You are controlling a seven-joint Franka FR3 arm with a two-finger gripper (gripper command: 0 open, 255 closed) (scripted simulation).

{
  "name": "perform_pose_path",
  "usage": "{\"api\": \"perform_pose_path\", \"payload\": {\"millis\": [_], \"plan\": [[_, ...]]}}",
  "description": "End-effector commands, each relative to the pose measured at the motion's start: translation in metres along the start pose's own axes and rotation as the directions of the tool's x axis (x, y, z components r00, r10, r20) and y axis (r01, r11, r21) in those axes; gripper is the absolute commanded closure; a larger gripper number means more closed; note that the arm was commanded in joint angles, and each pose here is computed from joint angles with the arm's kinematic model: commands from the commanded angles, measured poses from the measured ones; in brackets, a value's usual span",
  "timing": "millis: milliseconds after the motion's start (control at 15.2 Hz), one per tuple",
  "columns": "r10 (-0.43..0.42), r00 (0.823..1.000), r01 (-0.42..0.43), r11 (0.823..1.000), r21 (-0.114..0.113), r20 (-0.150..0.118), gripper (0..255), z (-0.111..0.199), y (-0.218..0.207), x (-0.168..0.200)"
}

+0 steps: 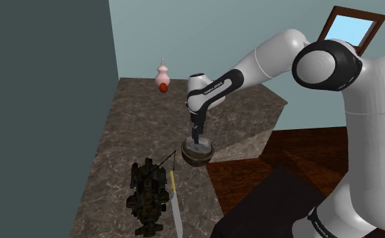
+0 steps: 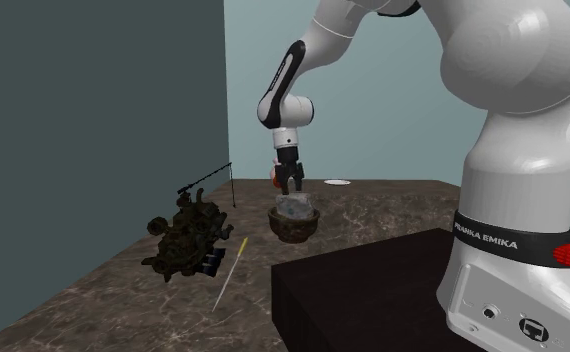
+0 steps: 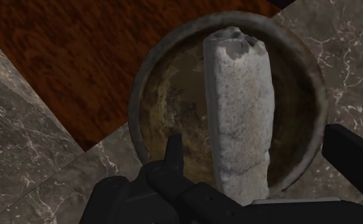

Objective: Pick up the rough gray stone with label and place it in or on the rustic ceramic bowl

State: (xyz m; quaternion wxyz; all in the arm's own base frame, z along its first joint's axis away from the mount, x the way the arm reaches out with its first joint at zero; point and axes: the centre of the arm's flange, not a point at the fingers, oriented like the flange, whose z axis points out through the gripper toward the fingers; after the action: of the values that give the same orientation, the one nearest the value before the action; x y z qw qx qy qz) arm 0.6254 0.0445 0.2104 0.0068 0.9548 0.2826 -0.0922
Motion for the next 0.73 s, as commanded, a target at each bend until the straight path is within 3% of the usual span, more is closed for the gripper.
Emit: {"api": "perform_pose_path", "payload": {"millis": [0,132,660], "plan": [[0.000,1.000,0.000,1.000,0.000,0.000,0,-0.020,0.000,-0.001],[0.000,1.000,0.000,1.000,0.000,0.000,0,-0.044,0.000,-0.001],[0.000,1.000,0.000,1.000,0.000,0.000,0,-0.044,0.000,-0.001]]}}
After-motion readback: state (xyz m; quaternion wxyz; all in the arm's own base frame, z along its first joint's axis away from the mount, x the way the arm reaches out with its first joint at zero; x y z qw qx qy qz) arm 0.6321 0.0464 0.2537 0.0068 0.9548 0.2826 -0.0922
